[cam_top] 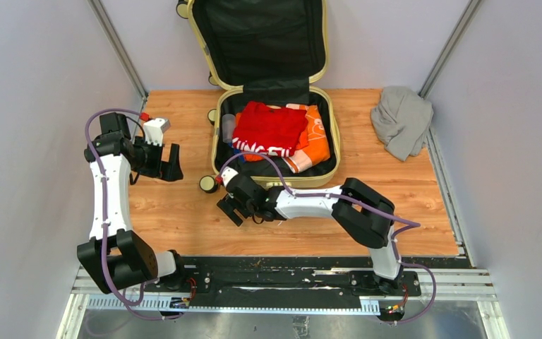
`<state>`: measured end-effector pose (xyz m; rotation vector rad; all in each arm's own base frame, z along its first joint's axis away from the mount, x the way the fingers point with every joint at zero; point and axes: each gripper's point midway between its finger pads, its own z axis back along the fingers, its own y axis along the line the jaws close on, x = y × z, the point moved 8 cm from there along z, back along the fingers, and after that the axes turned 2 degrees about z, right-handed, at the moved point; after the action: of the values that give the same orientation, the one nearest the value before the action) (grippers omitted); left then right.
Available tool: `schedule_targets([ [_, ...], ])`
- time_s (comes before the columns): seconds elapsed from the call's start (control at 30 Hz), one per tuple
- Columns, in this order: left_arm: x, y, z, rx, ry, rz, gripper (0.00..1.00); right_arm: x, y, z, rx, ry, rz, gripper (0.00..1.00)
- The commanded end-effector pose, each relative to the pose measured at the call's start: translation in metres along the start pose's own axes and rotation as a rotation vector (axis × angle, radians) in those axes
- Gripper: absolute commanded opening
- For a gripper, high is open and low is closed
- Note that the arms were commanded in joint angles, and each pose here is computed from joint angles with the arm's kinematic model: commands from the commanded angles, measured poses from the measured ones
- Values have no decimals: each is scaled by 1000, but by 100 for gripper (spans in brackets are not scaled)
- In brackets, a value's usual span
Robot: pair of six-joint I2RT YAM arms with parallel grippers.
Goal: Pack the luggage
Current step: Pick up the makeup from the center of the board.
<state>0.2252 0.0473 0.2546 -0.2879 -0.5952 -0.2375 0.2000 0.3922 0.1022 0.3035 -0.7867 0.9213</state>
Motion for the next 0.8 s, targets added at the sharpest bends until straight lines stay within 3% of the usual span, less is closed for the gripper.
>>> schedule_targets([
  [0.0, 2, 0, 10, 39, -15, -32, 100, -18, 4, -18, -11, 3, 6, 89],
  [0.27, 6, -1, 12, 32, -27, -20, 100, -45, 10, -15, 5, 44, 1, 82],
  [0.77, 12, -4, 18, 21, -51, -14, 100, -58, 34, 18, 68, 43, -4, 57],
])
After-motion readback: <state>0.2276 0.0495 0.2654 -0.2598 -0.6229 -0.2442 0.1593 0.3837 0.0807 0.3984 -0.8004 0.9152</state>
